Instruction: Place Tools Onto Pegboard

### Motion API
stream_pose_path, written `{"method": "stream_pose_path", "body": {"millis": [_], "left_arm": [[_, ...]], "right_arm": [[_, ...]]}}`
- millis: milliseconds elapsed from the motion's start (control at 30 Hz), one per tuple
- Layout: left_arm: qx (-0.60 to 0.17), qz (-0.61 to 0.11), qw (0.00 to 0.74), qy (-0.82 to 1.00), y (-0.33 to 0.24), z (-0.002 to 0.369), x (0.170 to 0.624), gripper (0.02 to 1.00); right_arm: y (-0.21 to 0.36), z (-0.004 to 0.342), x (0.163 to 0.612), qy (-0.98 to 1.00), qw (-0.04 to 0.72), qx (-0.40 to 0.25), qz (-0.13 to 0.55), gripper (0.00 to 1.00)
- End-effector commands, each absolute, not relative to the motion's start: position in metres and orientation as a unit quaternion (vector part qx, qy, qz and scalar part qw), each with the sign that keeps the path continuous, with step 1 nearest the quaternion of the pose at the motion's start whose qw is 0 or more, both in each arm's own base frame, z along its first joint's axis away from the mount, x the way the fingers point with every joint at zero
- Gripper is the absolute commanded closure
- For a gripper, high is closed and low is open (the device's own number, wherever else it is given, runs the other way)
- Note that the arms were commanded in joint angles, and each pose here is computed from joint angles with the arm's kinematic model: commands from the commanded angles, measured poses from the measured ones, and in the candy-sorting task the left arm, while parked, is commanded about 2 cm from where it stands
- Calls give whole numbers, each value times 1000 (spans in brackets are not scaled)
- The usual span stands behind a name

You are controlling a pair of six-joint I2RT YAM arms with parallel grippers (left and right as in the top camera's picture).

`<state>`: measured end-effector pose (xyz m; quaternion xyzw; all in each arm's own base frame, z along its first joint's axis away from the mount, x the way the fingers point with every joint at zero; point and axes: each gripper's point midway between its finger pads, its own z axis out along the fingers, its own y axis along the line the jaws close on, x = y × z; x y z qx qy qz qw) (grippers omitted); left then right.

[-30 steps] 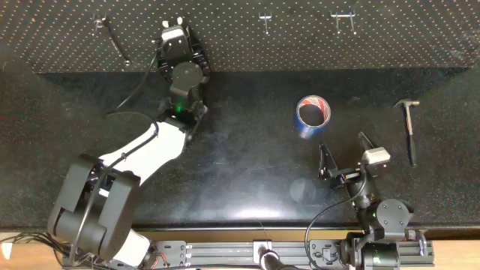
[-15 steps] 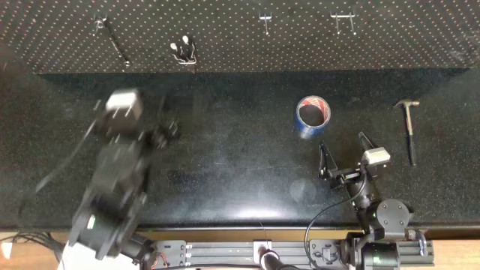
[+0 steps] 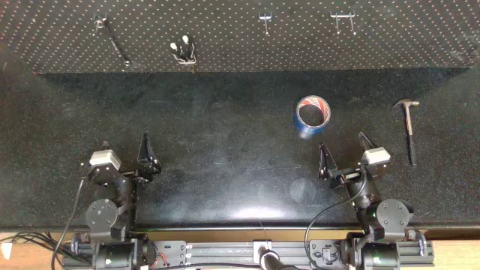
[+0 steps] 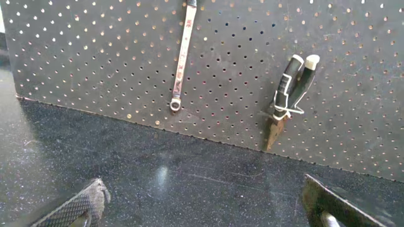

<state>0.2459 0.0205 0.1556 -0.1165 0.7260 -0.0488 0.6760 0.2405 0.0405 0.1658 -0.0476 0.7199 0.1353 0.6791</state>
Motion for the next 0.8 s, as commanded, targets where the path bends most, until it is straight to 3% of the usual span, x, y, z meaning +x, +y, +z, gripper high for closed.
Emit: {"method": "stream_pose_path", "body": {"millis": [33,433,600,733,800], "left_arm": [[-108,-55,678,725,17,156,245,25],[-108,-54,677,726,17,156,245,25],[-108,-54,677,726,17,156,245,25],[-108,-54,677,726,17,156,245,25],[-108,-54,677,726,17,156,245,23]], "right_arm": [[40,164,241,720,680,-48,134,25],[39,164,241,720,680,-47,132,25],[-10,157,246,730,681,55,27,25],[-8,163,243,779,624,56,31,25],[17,182,251,813,574,17,92,25]]}}
